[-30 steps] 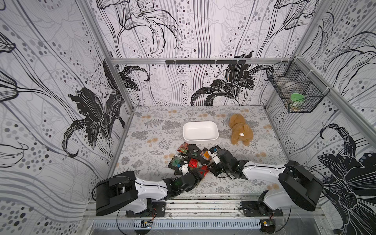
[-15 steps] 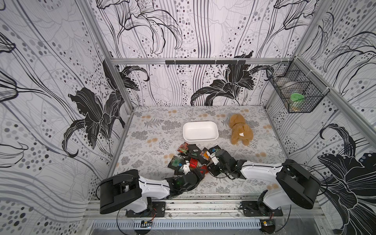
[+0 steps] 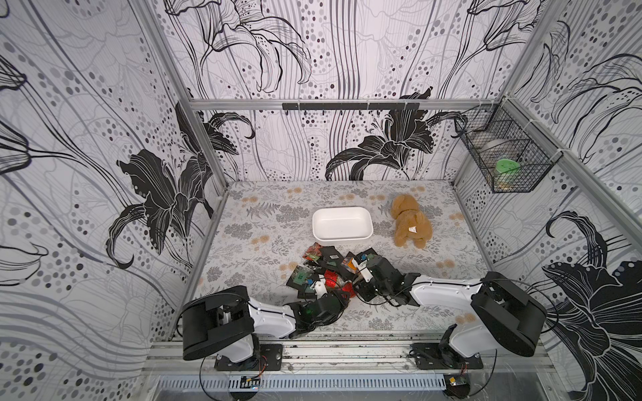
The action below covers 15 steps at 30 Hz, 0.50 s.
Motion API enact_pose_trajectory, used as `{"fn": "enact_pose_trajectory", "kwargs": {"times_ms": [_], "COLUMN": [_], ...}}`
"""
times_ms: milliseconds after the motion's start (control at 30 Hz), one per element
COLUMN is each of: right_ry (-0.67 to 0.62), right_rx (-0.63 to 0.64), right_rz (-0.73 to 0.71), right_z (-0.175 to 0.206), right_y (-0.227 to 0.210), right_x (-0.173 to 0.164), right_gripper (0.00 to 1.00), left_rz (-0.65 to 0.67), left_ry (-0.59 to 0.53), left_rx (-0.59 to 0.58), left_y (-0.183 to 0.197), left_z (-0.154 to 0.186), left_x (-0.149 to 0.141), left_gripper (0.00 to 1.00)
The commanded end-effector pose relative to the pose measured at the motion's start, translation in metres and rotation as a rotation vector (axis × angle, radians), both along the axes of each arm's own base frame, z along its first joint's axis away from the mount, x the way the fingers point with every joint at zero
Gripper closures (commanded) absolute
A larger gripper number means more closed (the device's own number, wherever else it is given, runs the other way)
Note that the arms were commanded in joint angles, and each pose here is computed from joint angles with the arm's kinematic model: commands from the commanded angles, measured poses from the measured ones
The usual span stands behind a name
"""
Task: Put the tea bags into the storage box
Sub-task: Pick up the tea bag from the center of the board.
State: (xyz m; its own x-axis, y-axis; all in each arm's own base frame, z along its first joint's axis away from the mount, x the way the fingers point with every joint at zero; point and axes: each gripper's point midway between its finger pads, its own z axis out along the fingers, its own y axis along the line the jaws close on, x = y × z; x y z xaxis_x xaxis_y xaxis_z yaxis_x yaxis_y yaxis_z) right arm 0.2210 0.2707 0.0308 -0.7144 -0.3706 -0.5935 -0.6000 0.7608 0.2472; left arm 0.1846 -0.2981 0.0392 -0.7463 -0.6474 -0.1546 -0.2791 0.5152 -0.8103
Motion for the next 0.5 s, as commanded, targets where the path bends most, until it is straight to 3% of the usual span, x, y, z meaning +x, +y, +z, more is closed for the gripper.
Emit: {"fn": "enact_pose_trajectory", "kwargs": {"times_ms": [0, 267, 467], "right_ry": [-0.009, -0.041, -0.126], "right_rx": [-0.025, -0.032, -0.03], "right_rz": [0.021, -0.008, -0.091], "right_z": [0.001, 0.006, 0.023], "right_y": [0.004, -0.002, -0.017], "right_x": [0.0, 0.004, 0.013], "right_gripper": [0.66, 0.66, 0.65], "left_rz": [0.001, -0.03, -0.126], "left_ry": [-0.019, -0.035, -0.045], "left_rx": [0.008, 0.054, 0.197], "left_y": [-0.001, 0.007, 0.017], "left_z": [0.006, 0.017, 0.025], "left_x": [0.003, -0.001, -0.01], "left_gripper": [0.79, 0.89, 0.92]}}
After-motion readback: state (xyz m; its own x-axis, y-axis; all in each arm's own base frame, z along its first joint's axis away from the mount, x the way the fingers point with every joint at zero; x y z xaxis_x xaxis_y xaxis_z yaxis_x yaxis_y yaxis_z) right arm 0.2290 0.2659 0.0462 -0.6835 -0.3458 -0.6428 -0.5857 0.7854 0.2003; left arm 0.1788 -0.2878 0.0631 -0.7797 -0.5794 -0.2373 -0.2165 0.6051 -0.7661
